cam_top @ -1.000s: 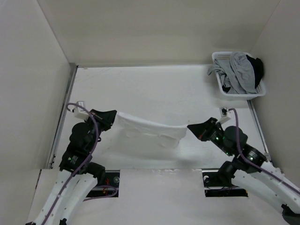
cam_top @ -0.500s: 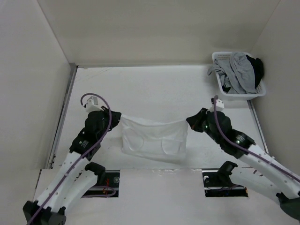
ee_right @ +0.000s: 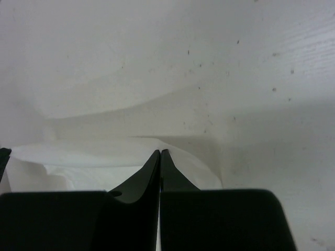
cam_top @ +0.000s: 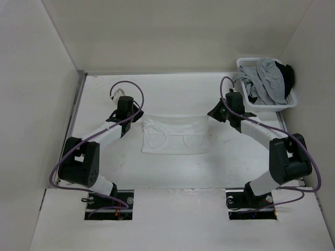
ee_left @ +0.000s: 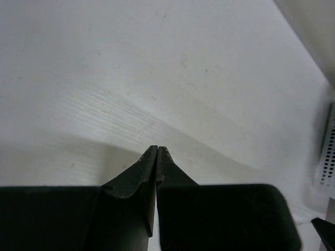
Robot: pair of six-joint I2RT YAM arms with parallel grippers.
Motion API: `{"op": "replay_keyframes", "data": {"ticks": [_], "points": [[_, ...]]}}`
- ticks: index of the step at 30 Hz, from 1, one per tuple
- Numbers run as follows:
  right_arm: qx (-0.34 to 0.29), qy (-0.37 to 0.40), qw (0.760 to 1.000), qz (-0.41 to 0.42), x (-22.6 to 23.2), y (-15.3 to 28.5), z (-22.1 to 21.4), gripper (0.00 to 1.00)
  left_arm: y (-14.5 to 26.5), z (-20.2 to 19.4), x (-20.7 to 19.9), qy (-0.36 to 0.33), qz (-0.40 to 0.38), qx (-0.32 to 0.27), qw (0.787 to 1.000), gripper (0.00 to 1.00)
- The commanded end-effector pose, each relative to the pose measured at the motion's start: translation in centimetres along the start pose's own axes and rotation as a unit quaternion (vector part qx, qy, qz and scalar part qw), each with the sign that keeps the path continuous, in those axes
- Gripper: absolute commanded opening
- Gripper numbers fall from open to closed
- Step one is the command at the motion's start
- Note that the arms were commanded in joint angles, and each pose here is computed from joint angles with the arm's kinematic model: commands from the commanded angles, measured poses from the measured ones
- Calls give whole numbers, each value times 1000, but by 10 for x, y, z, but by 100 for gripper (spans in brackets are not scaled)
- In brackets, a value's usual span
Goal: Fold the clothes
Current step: Fold the tank top
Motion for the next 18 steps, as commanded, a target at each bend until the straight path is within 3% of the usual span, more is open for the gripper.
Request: {"op": "replay_keyframes", "data": {"ticks": [1, 18], "points": [[-42, 14, 997, 60, 32, 5, 32, 1, 5, 41, -38, 9, -66, -61, 996, 0], [-44, 8, 997, 55, -17, 61, -56, 1, 73, -31, 15, 18, -96, -39, 994, 1]]}}
Point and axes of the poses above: each gripper's point midway between its finger pads, its own y axis back along the fingers, its own x axis along the line the jaws close on, z = x × y, the point moved 1 cm from there along y, back along the fingers, and after that the axes turned 4 degrees about -y, right-handed, at the moved point
